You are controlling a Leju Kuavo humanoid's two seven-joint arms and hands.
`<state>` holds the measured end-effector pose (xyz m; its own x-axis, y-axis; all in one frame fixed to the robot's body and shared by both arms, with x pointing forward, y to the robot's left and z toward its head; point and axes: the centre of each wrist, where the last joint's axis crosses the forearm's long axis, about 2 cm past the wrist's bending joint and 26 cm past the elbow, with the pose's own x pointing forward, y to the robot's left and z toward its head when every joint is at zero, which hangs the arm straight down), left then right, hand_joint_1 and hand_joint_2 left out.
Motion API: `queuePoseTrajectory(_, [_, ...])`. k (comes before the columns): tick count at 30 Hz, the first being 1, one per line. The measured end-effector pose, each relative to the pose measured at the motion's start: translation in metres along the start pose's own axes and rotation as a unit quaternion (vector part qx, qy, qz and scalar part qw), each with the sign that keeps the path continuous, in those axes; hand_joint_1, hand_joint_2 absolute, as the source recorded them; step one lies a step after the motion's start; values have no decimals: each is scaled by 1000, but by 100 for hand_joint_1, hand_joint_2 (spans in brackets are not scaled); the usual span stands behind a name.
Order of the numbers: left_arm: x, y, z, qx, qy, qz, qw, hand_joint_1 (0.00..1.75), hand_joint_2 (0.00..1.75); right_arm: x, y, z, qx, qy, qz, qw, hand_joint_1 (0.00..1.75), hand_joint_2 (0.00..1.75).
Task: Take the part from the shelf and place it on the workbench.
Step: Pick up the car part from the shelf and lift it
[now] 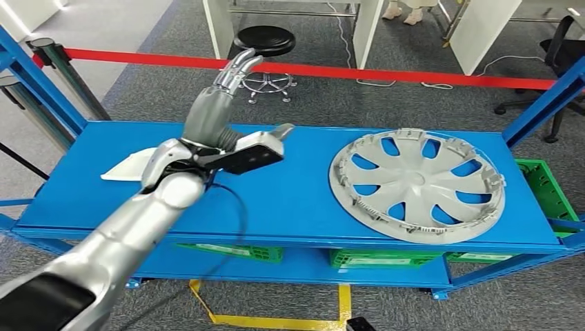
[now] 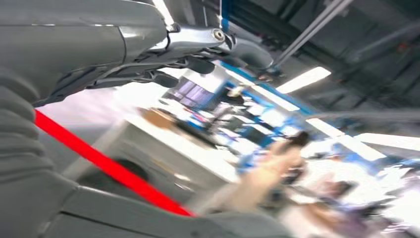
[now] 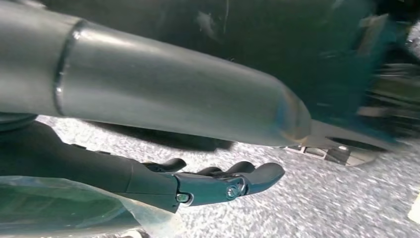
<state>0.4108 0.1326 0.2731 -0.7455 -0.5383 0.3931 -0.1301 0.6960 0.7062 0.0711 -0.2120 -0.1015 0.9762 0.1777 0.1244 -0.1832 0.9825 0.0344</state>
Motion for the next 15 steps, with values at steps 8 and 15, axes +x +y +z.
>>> queuePoseTrajectory(8, [-76, -8, 35, -102, 195, 58, 974, 0, 175, -17, 4, -1, 13, 31, -11, 999, 0, 0])
queuePoseTrajectory(15, [-98, -16, 66, -152, 272, 73, 947, 0, 175, -17, 5, 0, 9, 41, 2, 999, 0, 0])
